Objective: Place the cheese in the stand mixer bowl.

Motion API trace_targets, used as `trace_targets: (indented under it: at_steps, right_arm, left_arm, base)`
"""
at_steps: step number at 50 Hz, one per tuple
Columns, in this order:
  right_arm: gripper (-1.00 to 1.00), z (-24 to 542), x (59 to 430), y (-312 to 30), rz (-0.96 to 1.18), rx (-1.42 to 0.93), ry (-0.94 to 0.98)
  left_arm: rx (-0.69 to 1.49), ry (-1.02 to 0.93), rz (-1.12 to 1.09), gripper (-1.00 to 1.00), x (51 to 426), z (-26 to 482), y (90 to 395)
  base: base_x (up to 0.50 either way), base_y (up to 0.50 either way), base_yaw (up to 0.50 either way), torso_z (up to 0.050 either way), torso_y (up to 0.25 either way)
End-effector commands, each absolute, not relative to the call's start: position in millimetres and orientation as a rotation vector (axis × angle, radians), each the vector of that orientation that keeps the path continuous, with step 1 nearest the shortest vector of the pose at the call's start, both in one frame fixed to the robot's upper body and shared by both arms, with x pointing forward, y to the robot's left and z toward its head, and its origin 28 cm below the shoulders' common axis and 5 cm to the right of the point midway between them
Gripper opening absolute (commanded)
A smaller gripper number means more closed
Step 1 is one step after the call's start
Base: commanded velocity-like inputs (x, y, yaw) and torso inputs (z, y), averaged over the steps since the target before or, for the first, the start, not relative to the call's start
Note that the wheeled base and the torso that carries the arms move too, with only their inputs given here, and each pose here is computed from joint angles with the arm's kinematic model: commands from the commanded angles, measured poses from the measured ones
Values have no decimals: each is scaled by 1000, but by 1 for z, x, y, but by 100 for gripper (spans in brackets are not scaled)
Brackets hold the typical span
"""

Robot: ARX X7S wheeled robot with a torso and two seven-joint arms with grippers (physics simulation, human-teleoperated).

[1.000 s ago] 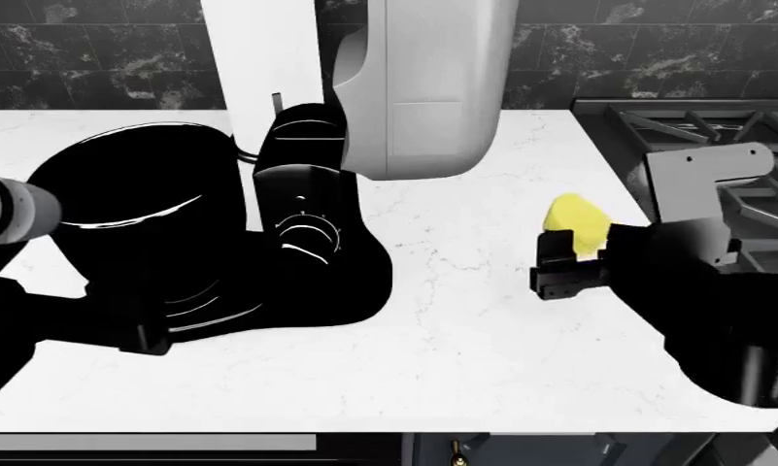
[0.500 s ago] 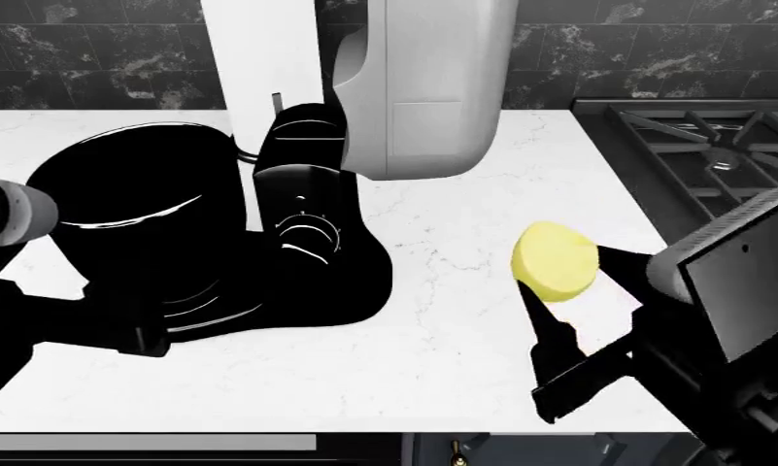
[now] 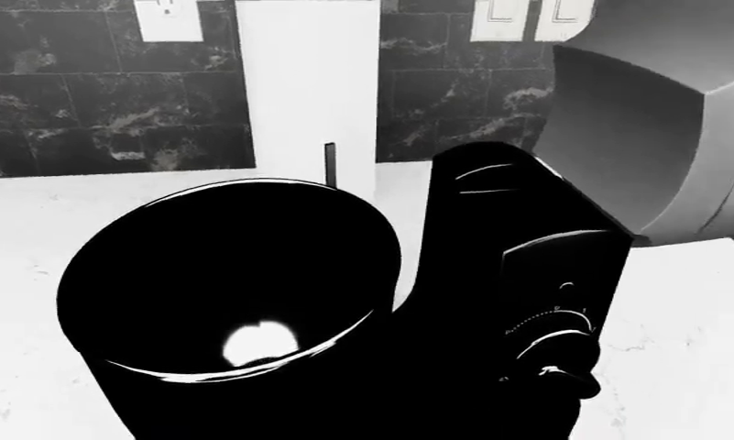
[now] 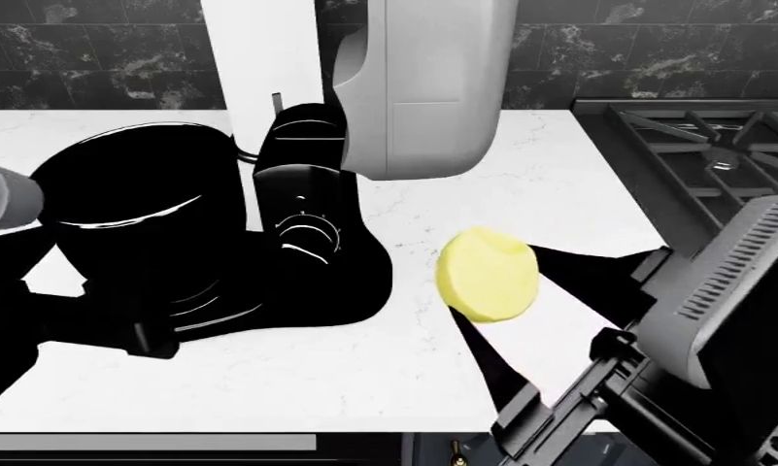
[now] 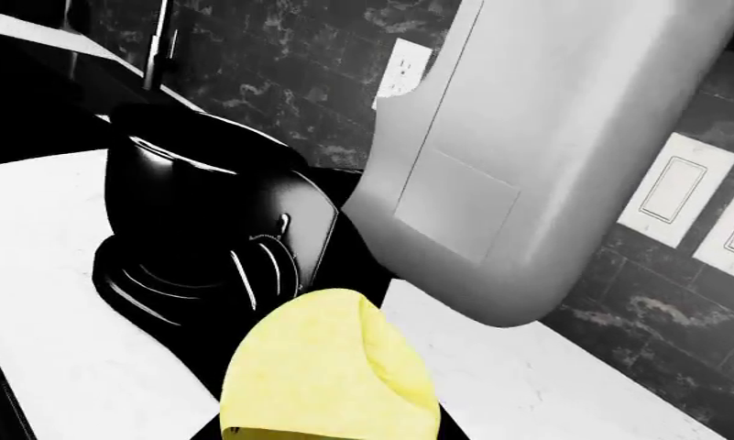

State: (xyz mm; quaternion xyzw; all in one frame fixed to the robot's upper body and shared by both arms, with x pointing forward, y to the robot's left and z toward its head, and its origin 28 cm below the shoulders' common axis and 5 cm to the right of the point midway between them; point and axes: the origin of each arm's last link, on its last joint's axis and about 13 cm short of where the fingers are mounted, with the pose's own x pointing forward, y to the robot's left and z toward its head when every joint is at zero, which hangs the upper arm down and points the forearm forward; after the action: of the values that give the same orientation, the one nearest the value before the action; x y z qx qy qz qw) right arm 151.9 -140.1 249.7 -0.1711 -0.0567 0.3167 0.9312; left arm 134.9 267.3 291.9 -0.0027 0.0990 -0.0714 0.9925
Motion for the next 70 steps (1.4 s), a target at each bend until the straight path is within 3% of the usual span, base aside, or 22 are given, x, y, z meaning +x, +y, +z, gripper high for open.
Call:
trace_targets:
  at_steps: [1, 9, 15, 23, 31, 70]
  right_arm:
    - [-100, 255, 154, -135, 692, -350, -205]
    - [-100, 256, 156, -136, 703, -343, -220]
    - [-100, 254, 153, -139, 736, -339, -271]
    - [-100, 249, 152, -142, 756, -329, -298]
    - [-100, 251, 150, -142, 774, -319, -319]
    - [-100, 245, 161, -140, 772, -308, -304]
  left_arm:
    - [-172, 275, -283, 100, 132, 306, 261]
    - [-251, 300, -406, 100, 143, 316, 260]
    - [-440, 420, -490, 100, 151, 324, 265]
    - [-490, 504, -450, 100, 167, 332, 278]
    - [-639, 537, -558, 100, 186, 337, 292]
    - [-493, 568, -816, 100, 182, 334, 262]
  base:
    - [0, 0, 0, 0, 0]
    - [0, 0, 0, 0, 0]
    - [0, 0, 0, 0, 0]
    - [0, 0, 0, 0, 0]
    - [0, 0, 0, 0, 0]
    - [0, 0, 0, 0, 0]
